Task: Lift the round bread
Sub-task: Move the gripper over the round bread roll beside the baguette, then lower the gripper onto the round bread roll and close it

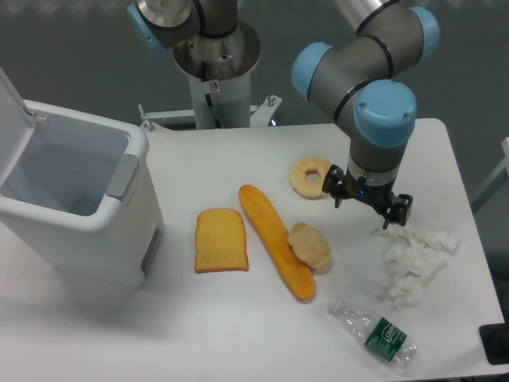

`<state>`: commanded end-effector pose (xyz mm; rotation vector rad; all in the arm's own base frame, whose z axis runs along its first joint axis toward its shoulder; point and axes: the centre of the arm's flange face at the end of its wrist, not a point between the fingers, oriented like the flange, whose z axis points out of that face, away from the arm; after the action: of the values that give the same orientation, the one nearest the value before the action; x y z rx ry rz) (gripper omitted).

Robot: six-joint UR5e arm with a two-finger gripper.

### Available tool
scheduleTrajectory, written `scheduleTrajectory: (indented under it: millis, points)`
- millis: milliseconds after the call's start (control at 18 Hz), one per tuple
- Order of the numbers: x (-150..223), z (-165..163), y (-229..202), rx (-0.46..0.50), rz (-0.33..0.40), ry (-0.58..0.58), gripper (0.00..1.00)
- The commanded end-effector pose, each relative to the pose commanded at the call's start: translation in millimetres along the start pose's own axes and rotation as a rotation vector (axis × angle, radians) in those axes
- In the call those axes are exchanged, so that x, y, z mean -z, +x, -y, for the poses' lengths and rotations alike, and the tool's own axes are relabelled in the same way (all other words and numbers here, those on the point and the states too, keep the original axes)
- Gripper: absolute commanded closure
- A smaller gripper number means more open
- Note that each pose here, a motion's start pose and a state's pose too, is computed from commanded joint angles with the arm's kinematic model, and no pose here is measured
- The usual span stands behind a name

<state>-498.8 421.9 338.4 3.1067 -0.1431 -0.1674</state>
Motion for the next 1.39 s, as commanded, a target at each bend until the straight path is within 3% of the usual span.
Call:
scheduleTrajectory:
  millis: [444, 1000, 1389]
  points:
    - [-22.8, 6.9, 15.4, 0.053, -0.025, -0.009, 0.0]
    - [-65.5, 14.1, 65.2, 0.057, -0.191, 0.075, 0.0]
    - [-95.2, 24.0, 66.3, 0.078, -0.199, 0.065, 0.0]
